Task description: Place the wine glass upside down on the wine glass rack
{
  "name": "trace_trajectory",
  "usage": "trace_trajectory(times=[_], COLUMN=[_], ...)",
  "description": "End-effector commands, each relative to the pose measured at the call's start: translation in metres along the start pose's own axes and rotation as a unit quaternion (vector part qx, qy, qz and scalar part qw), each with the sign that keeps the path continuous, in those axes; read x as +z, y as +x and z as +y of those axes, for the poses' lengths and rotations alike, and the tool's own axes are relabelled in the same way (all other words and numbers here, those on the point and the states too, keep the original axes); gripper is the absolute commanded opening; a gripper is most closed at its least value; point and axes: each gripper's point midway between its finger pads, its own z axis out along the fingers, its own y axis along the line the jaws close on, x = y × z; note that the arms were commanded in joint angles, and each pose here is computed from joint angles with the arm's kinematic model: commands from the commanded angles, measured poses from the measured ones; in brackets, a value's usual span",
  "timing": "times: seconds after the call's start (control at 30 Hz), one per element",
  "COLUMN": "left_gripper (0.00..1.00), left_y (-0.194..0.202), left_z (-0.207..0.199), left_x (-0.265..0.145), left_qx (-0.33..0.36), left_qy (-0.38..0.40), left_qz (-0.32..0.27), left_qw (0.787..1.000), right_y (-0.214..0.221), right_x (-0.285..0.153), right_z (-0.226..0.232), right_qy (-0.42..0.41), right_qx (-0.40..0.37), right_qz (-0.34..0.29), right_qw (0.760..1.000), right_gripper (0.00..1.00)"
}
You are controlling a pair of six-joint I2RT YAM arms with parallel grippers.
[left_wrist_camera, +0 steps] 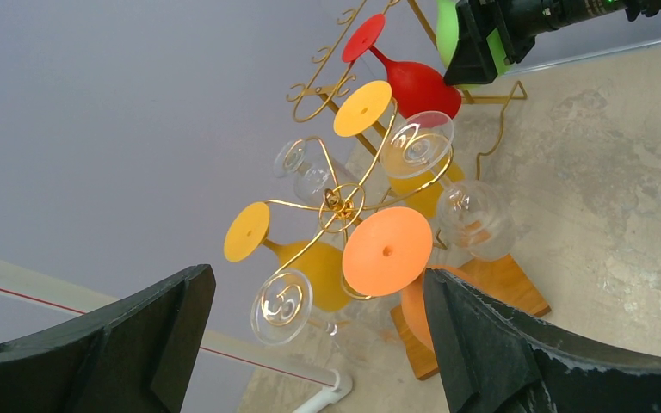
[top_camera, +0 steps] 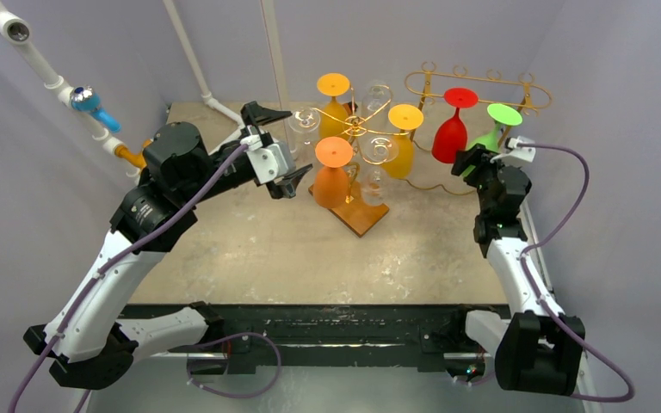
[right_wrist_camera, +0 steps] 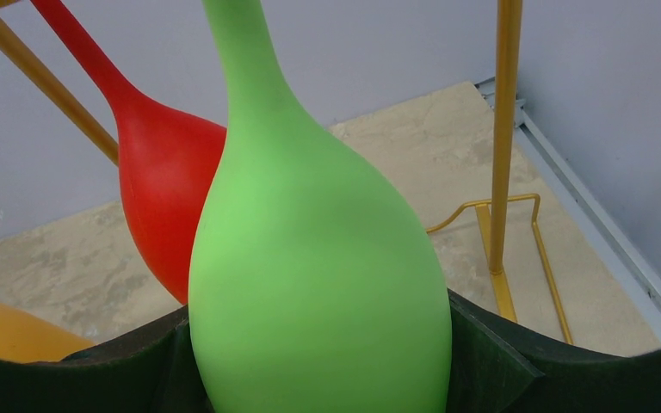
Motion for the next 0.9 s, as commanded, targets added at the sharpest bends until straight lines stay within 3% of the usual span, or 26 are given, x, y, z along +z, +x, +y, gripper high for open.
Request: trace_trajectory(times=[0.0,0.37,0.87], left_gripper=[1.00,1.00,1.00], left_y=[-0.002,0.002,0.000], left_z=[0.001,0.000,-0.001], left_x=[-0.005,-0.004,-0.007], left_qx=[-0.005,-0.009,-0.004], left_qy=[-0.006,-0.004,-0.003], left_qz=[0.000,0.008,0.006], left_qw=[1.000,1.000,1.000], right_y=[-0.045,-0.047,-0.010], right_x=[0.009,0.034,0.041], right_z=[0.013,0.010,-0.012], right_qy=[-0.020,-0.012,0.023], right_qx=[-0.005,-0.014,-0.015], right_qz=[-0.058,-0.038,-0.001], right_qw=[0.998,0.999,1.000], right_gripper=[0.58,0.59,0.64])
